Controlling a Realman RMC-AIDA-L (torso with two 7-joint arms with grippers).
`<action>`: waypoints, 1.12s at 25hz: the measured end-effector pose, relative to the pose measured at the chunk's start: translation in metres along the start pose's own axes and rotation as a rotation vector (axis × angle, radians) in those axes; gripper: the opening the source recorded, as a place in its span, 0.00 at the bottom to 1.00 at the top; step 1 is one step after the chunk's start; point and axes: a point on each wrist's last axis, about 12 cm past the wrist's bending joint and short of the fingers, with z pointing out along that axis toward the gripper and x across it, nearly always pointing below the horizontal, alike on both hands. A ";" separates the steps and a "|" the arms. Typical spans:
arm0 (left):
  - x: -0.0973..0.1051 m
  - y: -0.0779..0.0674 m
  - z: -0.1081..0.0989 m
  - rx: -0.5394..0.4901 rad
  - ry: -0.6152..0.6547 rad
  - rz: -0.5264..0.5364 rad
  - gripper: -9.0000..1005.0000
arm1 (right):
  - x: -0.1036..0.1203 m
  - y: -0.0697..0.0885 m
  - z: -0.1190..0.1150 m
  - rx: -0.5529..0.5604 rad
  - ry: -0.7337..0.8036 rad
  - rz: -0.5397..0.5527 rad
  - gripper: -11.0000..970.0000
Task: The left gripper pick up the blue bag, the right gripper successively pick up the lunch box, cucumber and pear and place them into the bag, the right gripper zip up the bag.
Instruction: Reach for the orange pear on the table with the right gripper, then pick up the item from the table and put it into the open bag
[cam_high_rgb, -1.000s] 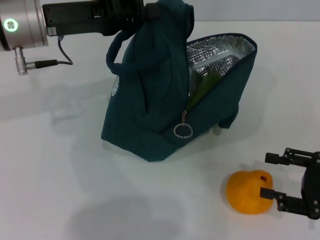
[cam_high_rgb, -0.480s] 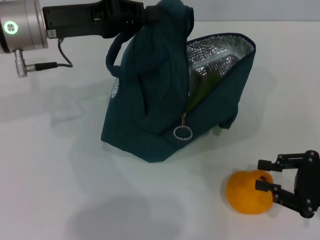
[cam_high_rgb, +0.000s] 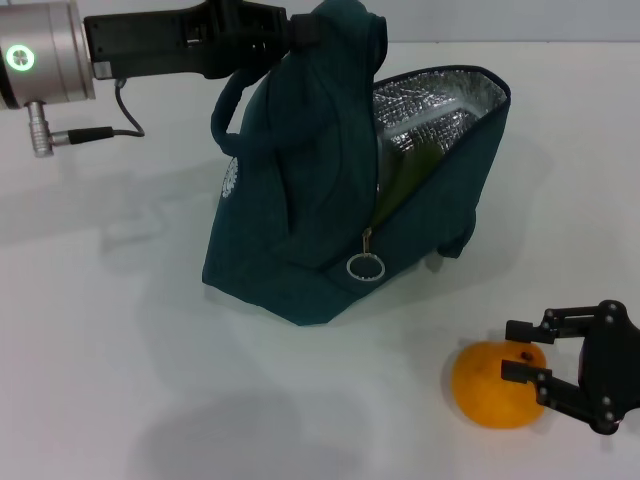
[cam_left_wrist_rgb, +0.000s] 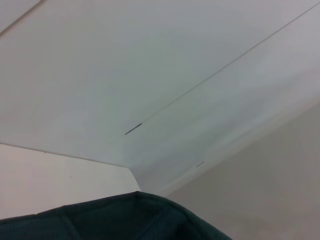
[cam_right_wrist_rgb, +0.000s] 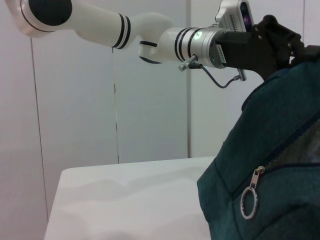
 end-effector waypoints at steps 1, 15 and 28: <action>0.000 0.000 0.000 0.000 0.000 0.000 0.15 | 0.000 0.000 0.000 0.000 0.000 0.001 0.28; 0.000 -0.001 0.001 0.005 0.003 0.003 0.15 | 0.001 0.000 -0.001 0.003 0.002 0.004 0.17; 0.000 -0.002 -0.001 0.015 -0.001 0.003 0.15 | 0.000 -0.001 0.000 -0.003 0.006 -0.001 0.05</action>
